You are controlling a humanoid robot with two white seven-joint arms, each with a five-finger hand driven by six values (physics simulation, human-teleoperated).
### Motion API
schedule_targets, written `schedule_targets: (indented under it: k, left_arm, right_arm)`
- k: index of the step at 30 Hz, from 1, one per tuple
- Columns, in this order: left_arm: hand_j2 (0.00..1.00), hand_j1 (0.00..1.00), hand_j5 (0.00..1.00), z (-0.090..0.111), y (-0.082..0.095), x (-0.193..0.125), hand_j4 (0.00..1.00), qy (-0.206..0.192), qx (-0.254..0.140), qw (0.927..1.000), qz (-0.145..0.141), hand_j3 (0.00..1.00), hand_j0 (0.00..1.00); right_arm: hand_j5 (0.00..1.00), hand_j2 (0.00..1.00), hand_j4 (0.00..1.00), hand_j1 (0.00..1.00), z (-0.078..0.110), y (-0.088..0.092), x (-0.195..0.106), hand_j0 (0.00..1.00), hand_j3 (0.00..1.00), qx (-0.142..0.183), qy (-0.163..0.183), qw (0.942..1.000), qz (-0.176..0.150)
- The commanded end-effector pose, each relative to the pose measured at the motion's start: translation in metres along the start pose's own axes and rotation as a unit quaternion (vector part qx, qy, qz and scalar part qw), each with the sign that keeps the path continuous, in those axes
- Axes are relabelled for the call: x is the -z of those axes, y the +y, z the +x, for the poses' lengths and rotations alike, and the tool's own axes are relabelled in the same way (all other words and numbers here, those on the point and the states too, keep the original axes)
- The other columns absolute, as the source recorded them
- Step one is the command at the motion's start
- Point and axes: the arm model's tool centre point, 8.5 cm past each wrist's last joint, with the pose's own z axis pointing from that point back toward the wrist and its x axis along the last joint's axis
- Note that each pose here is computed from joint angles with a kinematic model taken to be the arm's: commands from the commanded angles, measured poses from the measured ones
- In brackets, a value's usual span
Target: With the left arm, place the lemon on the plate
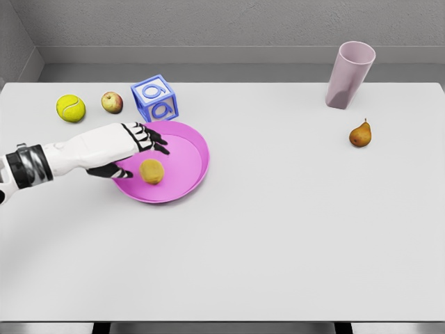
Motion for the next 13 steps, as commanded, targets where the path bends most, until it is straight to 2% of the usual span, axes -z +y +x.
schedule_targets:
  k: [1,4,7,9,11,13]
  left_arm:
    - [1.0,1.0,1.0,-0.004,0.008,-0.007,1.0,0.008,0.0,0.9999,0.011,1.0,1.0]
    - [1.0,1.0,1.0,-0.021,0.026,-0.035,1.0,0.045,0.01,0.9984,0.032,1.0,1.0]
    - [1.0,1.0,1.0,-0.03,0.015,-0.055,1.0,0.074,-0.008,0.9964,0.04,1.0,1.0]
    - [1.0,1.0,1.0,-0.052,0.009,-0.08,1.0,0.12,-0.031,0.9909,0.054,1.0,1.0]
    - [1.0,1.0,1.0,-0.063,0.006,-0.092,1.0,0.141,-0.038,0.9883,0.045,1.0,1.0]
    - [1.0,1.0,1.0,-0.064,0.005,-0.094,1.0,0.145,-0.034,0.9882,0.038,1.0,1.0]
  right_arm:
    - [1.0,1.0,1.0,1.0,0.0,0.0,0.0,1.0,1.0,0.0,0.0,1.0,0.0]
    - [1.0,1.0,1.0,1.0,0.0,0.0,0.0,1.0,1.0,0.0,0.0,1.0,0.0]
    - [1.0,1.0,1.0,1.0,0.0,0.0,0.0,1.0,1.0,0.0,0.0,1.0,0.0]
    - [1.0,1.0,1.0,1.0,0.0,0.0,0.0,1.0,1.0,0.0,0.0,1.0,0.0]
    - [1.0,1.0,1.0,1.0,0.0,0.0,0.0,1.0,1.0,0.0,0.0,1.0,0.0]
    - [1.0,1.0,1.0,1.0,0.0,0.0,0.0,1.0,1.0,0.0,0.0,1.0,0.0]
